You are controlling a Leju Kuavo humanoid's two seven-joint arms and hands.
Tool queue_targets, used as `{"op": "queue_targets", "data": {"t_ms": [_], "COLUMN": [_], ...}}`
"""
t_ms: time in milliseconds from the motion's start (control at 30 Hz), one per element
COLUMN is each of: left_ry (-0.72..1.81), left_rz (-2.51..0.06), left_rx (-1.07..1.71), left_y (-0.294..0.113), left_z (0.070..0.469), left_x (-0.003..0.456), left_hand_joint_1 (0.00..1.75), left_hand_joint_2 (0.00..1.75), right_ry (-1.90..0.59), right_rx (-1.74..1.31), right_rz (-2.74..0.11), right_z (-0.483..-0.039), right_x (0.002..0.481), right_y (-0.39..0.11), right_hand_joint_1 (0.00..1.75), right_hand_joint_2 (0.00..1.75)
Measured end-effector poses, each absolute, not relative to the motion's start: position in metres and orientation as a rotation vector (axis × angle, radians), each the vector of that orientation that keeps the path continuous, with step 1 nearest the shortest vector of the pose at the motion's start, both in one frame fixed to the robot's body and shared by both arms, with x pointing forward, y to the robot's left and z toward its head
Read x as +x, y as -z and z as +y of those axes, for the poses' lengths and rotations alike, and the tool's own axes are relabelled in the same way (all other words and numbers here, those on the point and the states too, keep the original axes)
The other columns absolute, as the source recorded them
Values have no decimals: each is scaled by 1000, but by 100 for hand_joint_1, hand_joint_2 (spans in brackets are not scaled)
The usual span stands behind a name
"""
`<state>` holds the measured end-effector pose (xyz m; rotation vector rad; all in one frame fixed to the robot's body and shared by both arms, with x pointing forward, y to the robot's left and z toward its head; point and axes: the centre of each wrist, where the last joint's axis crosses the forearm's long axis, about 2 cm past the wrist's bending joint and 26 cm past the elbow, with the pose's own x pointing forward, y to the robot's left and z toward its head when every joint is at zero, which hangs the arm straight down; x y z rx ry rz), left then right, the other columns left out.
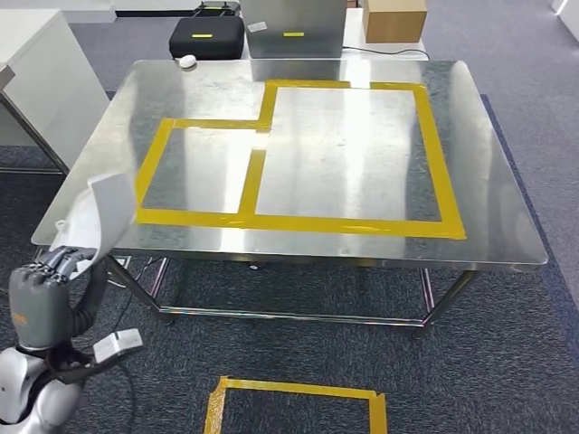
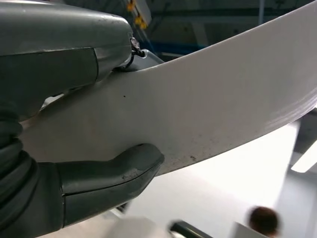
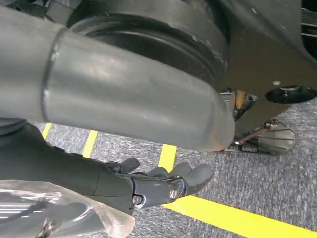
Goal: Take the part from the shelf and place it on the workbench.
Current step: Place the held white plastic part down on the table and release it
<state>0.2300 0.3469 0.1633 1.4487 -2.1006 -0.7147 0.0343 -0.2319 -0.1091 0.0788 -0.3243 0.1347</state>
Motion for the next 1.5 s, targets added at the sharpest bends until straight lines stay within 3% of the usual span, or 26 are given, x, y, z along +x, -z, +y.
{"op": "queue_targets", "data": {"t_ms": [267,500,800,1067,1333,1500], "left_ry": [828,935,955,1066,1196,1273], "left_rz": [-1880,-1593,-1471,-1452,-1535,-1592], "left_rx": [1630,1666,1701,1644,1516,1427], "left_y": [-178,-212,-226,-240,-252,-245], "left_z": [425,528,557,540,447,392], "left_x": [260,304,318,352,426,446], "left_hand_joint_1": [175,175,175,175,175,175], "left_hand_joint_2": [175,175,175,175,175,175], "right_ry": [-159,-178,-182,-206,-242,-249], "right_rx": [82,85,84,86,99,102], "right_rz": [-326,-332,-334,-347,-367,-371], "right_z": [-237,-241,-243,-243,-243,-243], "right_x": [35,37,39,42,46,49], "right_y": [110,110,110,109,109,109], "right_hand_joint_1": [0,0,0,0,0,0], "right_hand_joint_2": [0,0,0,0,0,0]}}
